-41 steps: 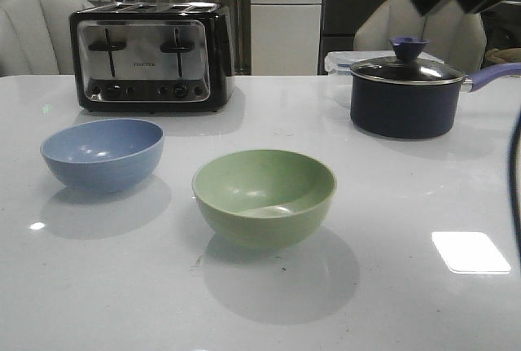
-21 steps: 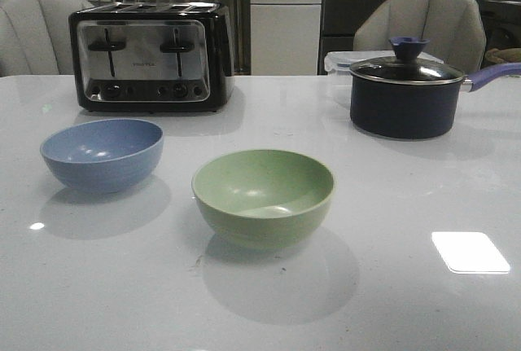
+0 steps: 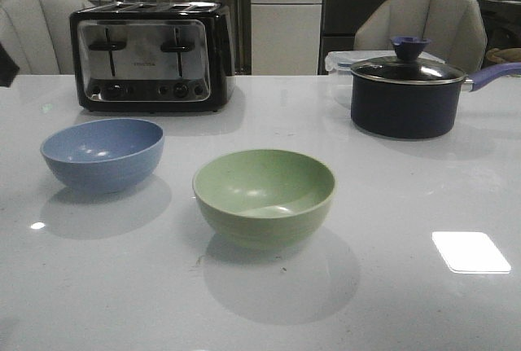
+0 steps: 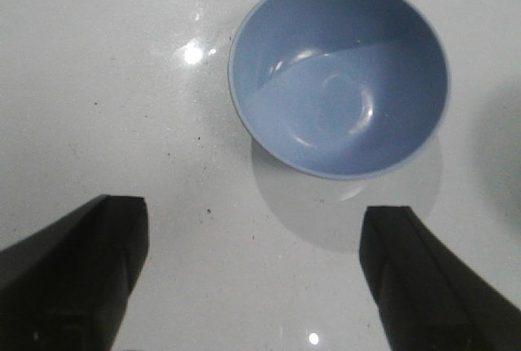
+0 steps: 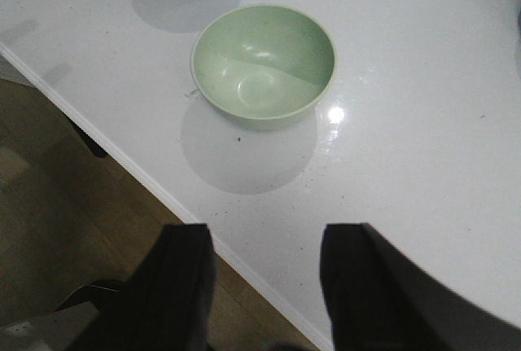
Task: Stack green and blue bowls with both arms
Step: 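Lower the left gripper onto the rim of the light blue bowl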
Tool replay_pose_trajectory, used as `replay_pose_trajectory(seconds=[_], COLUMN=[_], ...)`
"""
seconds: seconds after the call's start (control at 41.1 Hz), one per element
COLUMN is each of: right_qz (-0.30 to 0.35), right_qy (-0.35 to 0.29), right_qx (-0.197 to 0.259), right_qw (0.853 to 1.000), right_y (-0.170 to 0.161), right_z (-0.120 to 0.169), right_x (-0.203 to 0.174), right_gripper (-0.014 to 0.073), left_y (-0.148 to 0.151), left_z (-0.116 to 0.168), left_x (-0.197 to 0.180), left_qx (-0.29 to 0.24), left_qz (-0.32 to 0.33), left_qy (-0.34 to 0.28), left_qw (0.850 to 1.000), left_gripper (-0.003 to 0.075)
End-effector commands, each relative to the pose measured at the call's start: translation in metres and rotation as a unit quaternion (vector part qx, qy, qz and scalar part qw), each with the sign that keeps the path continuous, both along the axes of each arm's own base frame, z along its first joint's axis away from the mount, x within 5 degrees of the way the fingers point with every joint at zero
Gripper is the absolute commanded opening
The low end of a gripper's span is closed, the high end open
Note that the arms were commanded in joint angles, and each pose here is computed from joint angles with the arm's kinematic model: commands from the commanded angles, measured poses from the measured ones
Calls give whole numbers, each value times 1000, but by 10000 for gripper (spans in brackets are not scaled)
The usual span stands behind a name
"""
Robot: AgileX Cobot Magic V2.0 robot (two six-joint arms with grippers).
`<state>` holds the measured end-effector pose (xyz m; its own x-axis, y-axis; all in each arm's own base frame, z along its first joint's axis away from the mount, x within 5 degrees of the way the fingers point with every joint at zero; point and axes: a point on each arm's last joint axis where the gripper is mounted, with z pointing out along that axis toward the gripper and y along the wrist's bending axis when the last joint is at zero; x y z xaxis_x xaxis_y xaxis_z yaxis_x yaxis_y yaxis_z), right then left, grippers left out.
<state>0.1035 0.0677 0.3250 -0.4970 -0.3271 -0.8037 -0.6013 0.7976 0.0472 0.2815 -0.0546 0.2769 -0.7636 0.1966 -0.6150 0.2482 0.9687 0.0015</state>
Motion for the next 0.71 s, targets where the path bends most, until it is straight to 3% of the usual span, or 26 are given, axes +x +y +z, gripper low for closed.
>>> replay_pose_trajectory(seconds=[0.0,0.243,0.365,0.681], right_qz=[-6,-6,-6,-6], right_qy=[-36,-36,-36,-36], right_qx=[22,22,22,22], right_qw=[999,999,999,999], right_y=[1,1,1,1], right_z=[13,13,13,13], right_x=[2,2,2,2], right_gripper=[426,426,426,426], left_y=[-6,-15,-15,-17], left_z=[9,-22,-37,-63], left_x=[30,87,110,136], left_qx=[-10,-1,7,5], left_qz=[3,3,5,11], left_qy=[-22,24,42,62], left_qw=[1000,1000,999,998], left_gripper=[594,595,635,613])
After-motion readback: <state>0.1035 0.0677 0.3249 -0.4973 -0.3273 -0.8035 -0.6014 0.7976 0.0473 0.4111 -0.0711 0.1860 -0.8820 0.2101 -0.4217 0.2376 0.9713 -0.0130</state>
